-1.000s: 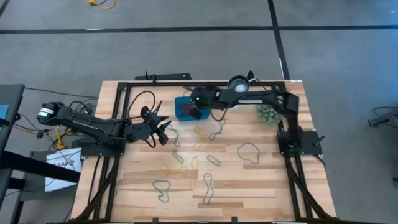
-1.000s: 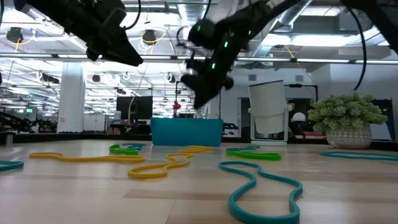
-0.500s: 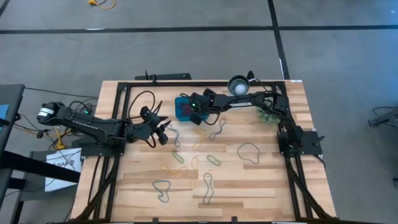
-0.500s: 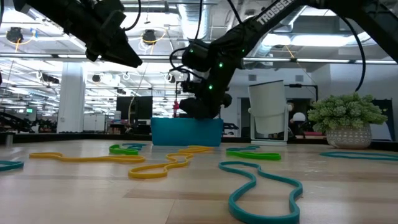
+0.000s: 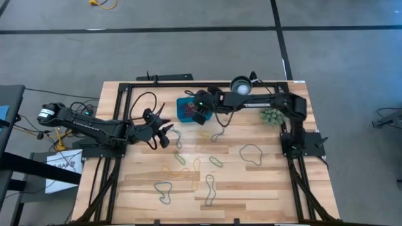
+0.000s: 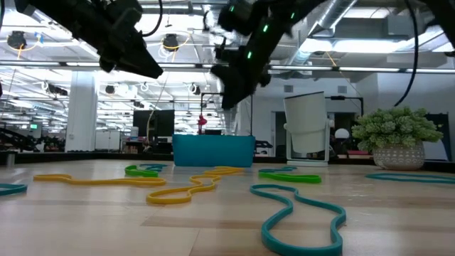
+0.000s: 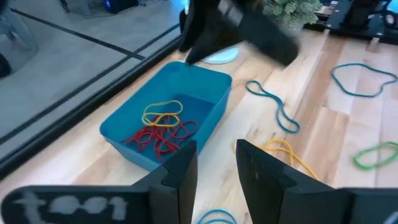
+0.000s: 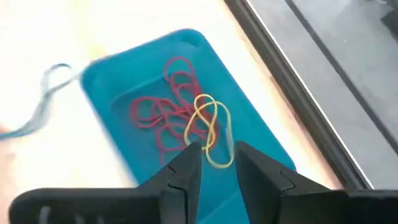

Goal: Pick and place items into bin
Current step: Put the yellow rubber band into the blue bin

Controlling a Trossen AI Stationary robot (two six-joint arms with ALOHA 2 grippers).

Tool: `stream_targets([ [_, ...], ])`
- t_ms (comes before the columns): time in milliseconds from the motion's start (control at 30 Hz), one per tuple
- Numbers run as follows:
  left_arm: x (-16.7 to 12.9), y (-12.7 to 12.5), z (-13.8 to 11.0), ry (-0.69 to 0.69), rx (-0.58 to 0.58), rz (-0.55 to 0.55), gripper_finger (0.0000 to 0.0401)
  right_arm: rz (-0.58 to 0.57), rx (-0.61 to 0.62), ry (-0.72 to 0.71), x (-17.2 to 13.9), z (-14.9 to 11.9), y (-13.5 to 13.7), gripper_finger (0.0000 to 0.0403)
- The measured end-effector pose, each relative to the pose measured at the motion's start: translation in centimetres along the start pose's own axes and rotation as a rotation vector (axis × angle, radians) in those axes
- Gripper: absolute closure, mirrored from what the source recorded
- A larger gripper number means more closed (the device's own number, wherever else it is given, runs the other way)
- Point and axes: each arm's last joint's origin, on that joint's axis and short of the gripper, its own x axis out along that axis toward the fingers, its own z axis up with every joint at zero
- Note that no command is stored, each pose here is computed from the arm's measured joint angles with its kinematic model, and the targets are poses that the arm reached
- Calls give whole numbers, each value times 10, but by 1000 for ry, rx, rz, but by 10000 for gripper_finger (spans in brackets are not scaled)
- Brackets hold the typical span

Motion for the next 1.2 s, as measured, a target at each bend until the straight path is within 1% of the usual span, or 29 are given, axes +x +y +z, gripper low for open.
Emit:
stream_targets([
  [67,0,0,0,1,-37,-5,298,16,10,-5,-23,2,1,310],
  [133,0,-1,0,11,-104,-23,298,33,0,-10,-46,2,5,310],
  [233,2,-2,0,51,-155,-112,298,65,-34,-5,-78,-1,13,310],
  [300,6,-5,-4,91,-149,-154,298,87,-34,-5,-99,-4,18,310],
  [400,18,-12,-9,124,-141,-181,298,120,-40,-6,-130,-11,24,310],
  [567,49,-32,-21,163,-109,-321,298,174,-36,-32,-177,-22,27,310],
  [733,76,-50,-34,176,-50,-380,298,234,-38,-76,-219,-34,26,310],
  [833,92,-63,-34,201,-10,-405,298,273,-23,-118,-238,-38,26,310],
  [900,103,-72,-35,215,16,-398,298,293,-35,-132,-245,-41,29,310],
  [1000,121,-80,-36,268,46,-346,298,314,-58,-137,-250,-44,35,310],
  [1133,143,-82,-40,386,74,-265,298,326,-83,-128,-251,-47,42,310],
  [1200,154,-84,-41,399,66,-249,298,320,-94,-109,-248,-48,45,310],
])
